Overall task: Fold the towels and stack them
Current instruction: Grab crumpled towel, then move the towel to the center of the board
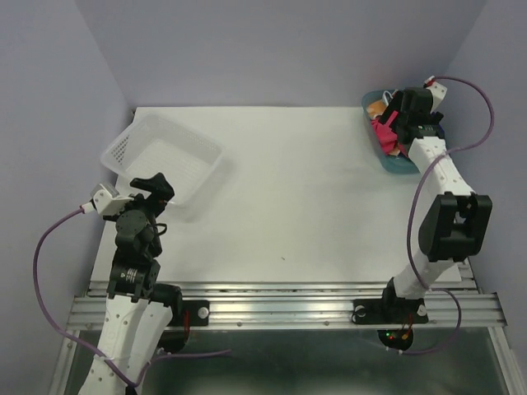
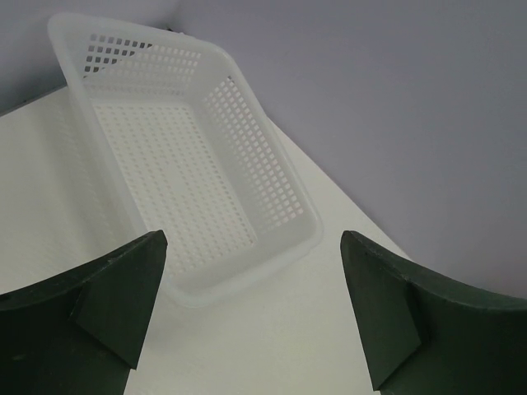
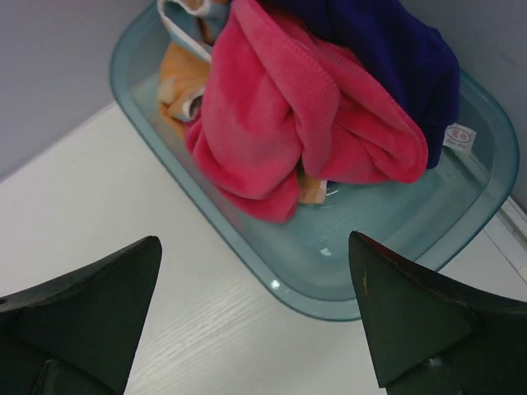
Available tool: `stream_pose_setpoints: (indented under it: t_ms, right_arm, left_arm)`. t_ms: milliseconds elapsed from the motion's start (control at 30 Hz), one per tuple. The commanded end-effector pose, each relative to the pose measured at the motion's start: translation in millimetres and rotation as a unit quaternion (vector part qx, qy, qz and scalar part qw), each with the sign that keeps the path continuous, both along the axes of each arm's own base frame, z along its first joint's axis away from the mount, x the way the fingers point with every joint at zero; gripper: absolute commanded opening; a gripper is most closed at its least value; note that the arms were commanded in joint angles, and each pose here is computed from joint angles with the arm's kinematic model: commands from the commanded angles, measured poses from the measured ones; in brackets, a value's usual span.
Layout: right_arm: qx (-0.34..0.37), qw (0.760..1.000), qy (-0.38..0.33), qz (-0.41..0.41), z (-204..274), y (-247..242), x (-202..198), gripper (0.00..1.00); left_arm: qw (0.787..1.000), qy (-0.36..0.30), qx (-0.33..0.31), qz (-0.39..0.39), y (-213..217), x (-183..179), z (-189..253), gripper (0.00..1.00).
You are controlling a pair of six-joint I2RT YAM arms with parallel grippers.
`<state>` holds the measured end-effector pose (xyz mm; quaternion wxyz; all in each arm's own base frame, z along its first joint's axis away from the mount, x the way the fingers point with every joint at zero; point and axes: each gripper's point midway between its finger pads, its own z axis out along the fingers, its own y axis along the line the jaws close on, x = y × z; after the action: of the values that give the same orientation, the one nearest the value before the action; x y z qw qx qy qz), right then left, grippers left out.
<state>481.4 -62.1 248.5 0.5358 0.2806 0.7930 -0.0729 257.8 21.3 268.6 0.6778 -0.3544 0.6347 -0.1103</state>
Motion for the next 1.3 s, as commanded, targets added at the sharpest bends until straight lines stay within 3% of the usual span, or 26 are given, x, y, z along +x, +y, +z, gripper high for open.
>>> stream_pose_setpoints:
  t_ms: [0,33,200,333,367,433,467,533,567,700,933,967,1067,1167,1267]
  right_arm:
    - [-0.013,1.000,0.002,-0.026,17,-43,30,1.00]
    - [-0.014,0.999,0.030,-0.034,-9,-52,41,1.00]
    - [-0.025,0.998,0.040,-0.032,-34,-79,82,0.98]
    - [-0.010,0.999,0.050,-0.009,-64,-81,101,0.86]
    - [-0.007,0.999,0.048,-0.002,-67,-79,104,0.70]
    - [-0.004,0.999,0.045,0.000,-71,-79,107,0.50]
    - [-0.003,0.999,0.046,0.007,-73,-78,107,0.32]
    - [-0.005,1.000,0.028,0.013,-59,-76,107,0.18]
    - [-0.009,1.000,0.019,0.015,-51,-75,105,0.18]
    - [-0.025,0.999,-0.019,0.029,-3,-70,87,0.01]
    - [-0.030,0.981,-0.170,0.085,146,-32,21,0.01]
    - [-0.023,0.980,-0.173,0.097,147,-24,22,0.01]
    - [-0.017,0.959,-0.231,0.165,203,22,-7,0.01]
    - [-0.010,0.920,-0.288,0.265,262,90,-40,0.01]
    - [0.010,0.881,-0.303,0.362,287,153,-64,0.01]
  left_arm:
    - [1.000,-0.023,0.003,0.003,2,0,17,0.99]
    - [1.000,-0.022,0.003,0.001,1,0,17,0.99]
    - [1.000,-0.016,0.006,0.000,0,3,15,0.99]
    - [1.000,-0.011,0.008,-0.002,-1,5,14,0.99]
    - [1.000,-0.009,0.009,-0.002,-1,5,13,0.99]
    - [1.000,-0.007,0.009,0.000,0,6,12,0.99]
    - [1.000,-0.007,0.009,0.000,0,6,12,0.99]
    - [1.000,-0.003,0.010,-0.001,0,8,11,0.99]
    - [1.000,-0.002,0.011,-0.002,-1,8,12,0.99]
    - [1.000,0.010,0.016,-0.017,-7,15,10,0.99]
    - [0.997,0.023,0.022,-0.072,-27,28,12,0.99]
    - [0.996,0.024,0.023,-0.084,-31,29,12,0.99]
    - [0.991,0.024,0.028,-0.125,-46,34,15,0.99]
    - [0.986,0.022,0.026,-0.162,-60,36,17,0.99]
    - [0.984,0.019,0.023,-0.178,-66,37,18,0.99]
